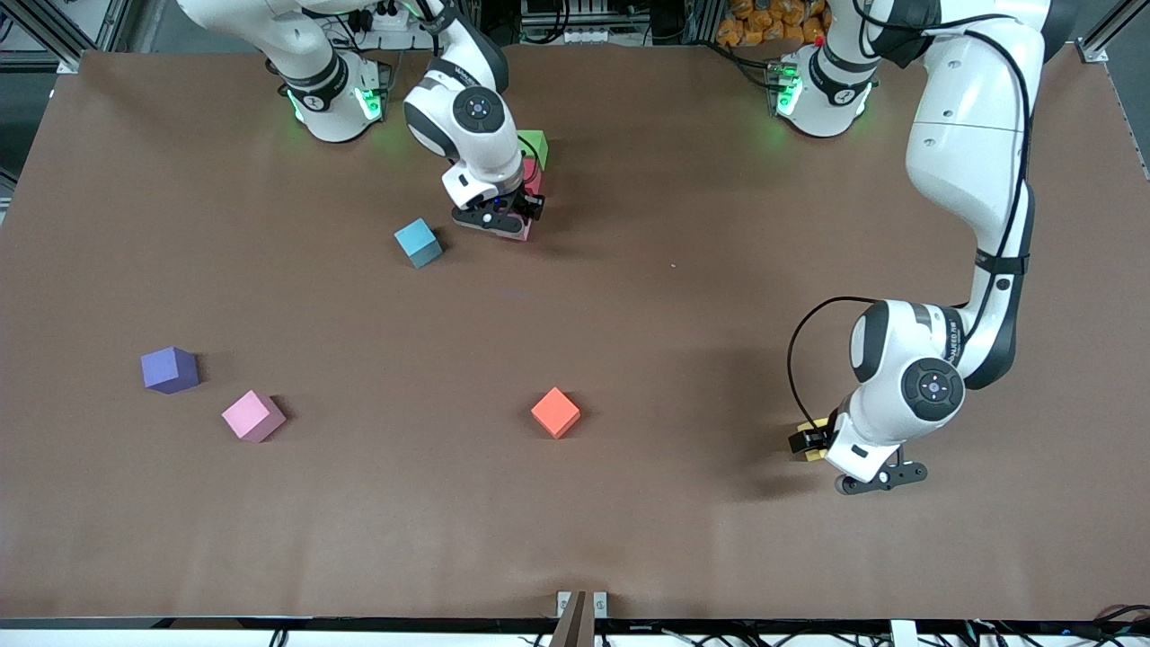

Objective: Arrange blocks into number 1
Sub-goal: 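Grasp the yellow block with the left gripper while the right gripper lifts lavender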

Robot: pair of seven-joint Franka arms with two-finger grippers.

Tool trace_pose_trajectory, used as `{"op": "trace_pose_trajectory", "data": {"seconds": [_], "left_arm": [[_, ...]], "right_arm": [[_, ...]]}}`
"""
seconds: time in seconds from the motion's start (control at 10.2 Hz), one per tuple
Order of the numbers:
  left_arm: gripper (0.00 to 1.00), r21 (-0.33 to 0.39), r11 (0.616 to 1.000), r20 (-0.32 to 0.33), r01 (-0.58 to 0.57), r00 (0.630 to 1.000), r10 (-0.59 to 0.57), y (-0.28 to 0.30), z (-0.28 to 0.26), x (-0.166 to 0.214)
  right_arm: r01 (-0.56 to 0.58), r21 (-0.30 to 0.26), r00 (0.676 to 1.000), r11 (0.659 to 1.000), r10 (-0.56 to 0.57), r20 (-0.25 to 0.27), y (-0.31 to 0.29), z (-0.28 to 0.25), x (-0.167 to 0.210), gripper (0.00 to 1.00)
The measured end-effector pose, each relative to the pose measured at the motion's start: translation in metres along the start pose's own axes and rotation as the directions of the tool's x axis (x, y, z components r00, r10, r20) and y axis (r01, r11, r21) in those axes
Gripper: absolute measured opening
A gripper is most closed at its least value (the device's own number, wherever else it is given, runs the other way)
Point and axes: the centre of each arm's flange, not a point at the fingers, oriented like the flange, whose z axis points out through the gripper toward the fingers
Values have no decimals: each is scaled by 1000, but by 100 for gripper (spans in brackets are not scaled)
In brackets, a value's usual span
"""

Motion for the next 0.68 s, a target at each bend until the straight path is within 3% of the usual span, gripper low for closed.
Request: {"op": "trace_pose_trajectory", "data": {"seconds": [0.29,0.49,0.59,0.68], "left_arm": [[100,6,999,17,-49,999,49,-1,13,-2],[69,5,996,17,-93,996,92,-1,14,-2],[60,4,995,14,-98,995,98,0,12,-2],[60,1,995,10,-102,995,102,3,10,-1]], "right_arm": [[21,6,1000,1000,-21,-3,-2,2,-9,56],[44,3,999,999,-44,-4,-3,7,-16,56],[59,-3,998,998,-59,-6,-3,10,-20,56],[64,-8,998,998,-64,-5,-2,12,-22,56]]}}
